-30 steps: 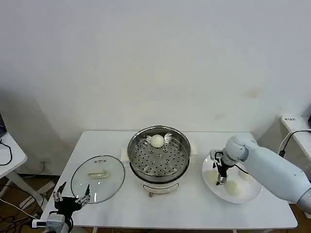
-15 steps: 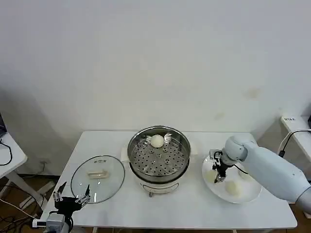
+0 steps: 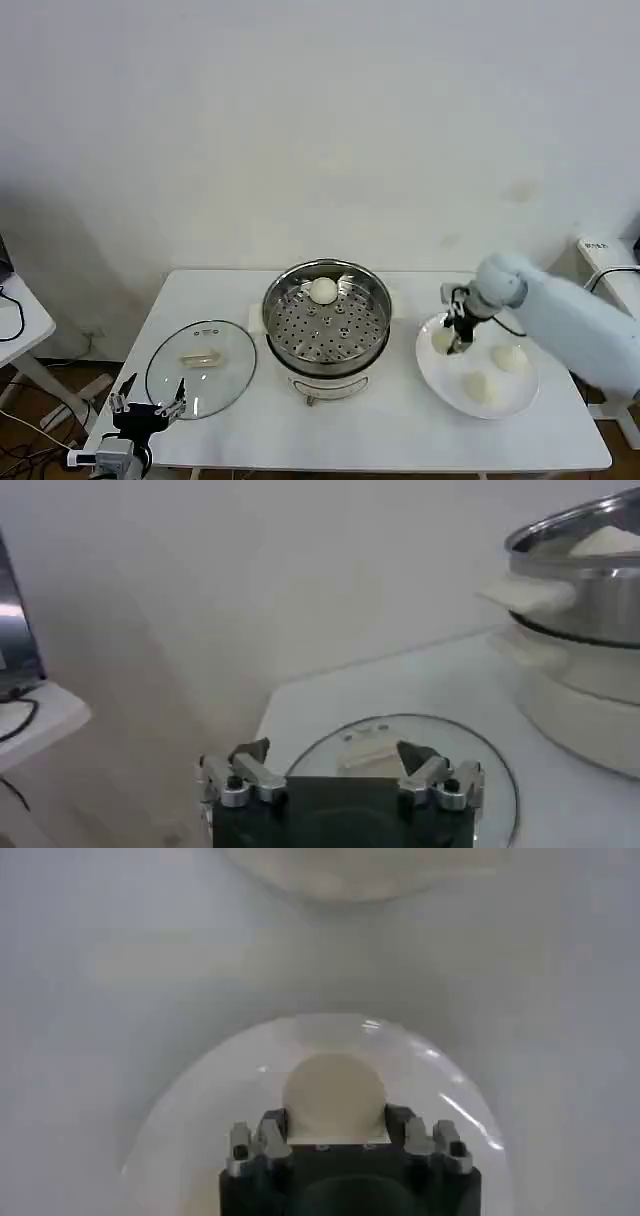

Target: Take steamed baozi put them in steamer then cover it.

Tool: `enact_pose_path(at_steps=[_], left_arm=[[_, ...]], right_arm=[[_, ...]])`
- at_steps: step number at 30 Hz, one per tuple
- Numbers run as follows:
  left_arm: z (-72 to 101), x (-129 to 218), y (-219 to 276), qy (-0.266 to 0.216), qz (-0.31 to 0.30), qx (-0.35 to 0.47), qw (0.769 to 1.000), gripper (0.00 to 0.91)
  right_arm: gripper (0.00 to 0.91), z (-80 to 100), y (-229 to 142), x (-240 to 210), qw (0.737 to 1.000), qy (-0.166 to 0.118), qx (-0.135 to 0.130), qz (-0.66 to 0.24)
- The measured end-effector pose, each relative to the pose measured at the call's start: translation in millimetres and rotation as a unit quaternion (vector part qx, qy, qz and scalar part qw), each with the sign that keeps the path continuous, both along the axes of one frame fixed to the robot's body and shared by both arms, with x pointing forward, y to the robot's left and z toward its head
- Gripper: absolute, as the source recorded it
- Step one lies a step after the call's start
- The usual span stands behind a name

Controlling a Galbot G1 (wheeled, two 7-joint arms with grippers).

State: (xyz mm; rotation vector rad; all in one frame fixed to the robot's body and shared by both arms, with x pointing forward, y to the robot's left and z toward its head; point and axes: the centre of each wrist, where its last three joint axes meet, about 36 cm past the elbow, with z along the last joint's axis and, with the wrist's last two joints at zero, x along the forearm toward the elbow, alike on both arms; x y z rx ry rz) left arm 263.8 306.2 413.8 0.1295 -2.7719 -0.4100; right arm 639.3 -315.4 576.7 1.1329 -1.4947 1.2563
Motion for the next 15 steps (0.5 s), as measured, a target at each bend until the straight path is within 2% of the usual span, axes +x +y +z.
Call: enact_pose_path(at_steps=[5, 10, 15], left_arm=[[6.9, 0, -1, -0.01, 0.004, -0.001, 1.0, 0.907], [12.0, -1, -3, -0.017, 0.004, -0.002, 1.0, 0.907], [16.1, -4, -6, -0.023, 0.009, -0.004, 1.0, 0.907]], right_arm=[[0.645, 59.8, 18, 13, 0.999, -0.023, 0.032, 0.005], [0.645, 107.4, 47, 22, 0.997, -0.034, 0.065, 0.018], [0.645, 127.8, 89, 29, 0.995, -0.024, 0.091, 0.037]])
